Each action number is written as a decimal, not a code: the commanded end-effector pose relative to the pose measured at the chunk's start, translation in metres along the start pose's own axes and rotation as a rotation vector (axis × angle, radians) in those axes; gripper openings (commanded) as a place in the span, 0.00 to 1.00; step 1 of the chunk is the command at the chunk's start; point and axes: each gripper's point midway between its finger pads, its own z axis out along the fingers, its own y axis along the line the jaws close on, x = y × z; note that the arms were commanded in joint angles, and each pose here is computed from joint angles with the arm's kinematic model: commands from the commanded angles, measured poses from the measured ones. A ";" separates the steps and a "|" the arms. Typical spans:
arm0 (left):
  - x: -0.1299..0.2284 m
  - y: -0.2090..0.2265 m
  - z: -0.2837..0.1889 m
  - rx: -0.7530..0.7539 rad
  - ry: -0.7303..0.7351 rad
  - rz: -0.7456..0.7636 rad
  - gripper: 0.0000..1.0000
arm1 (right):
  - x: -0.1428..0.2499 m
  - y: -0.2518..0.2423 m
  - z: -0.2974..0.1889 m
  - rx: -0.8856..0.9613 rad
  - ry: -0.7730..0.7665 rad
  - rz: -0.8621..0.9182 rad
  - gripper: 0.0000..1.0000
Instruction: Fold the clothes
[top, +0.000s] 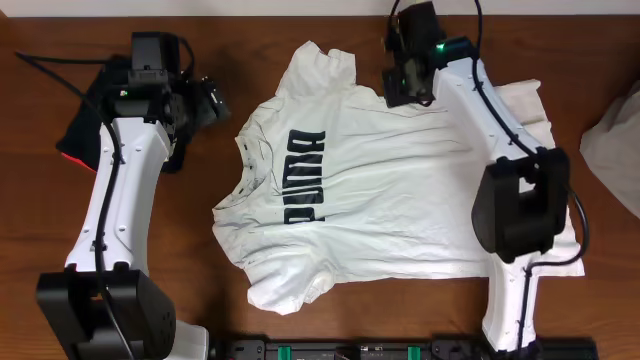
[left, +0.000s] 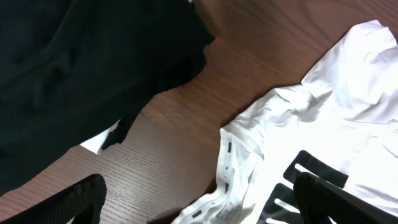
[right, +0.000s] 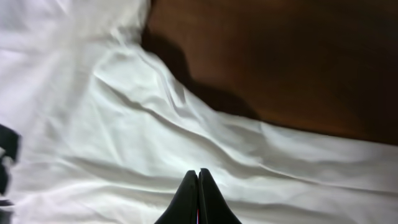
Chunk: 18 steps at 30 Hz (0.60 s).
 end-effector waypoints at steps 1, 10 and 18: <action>-0.001 0.003 0.002 -0.015 0.000 0.002 0.98 | 0.021 -0.004 0.037 -0.001 0.085 0.019 0.01; -0.001 0.003 0.002 -0.015 0.000 0.002 0.98 | 0.027 -0.012 0.090 0.009 0.089 0.031 0.01; -0.001 0.003 0.002 -0.015 0.000 0.002 0.98 | -0.014 -0.030 0.093 0.017 -0.078 0.056 0.05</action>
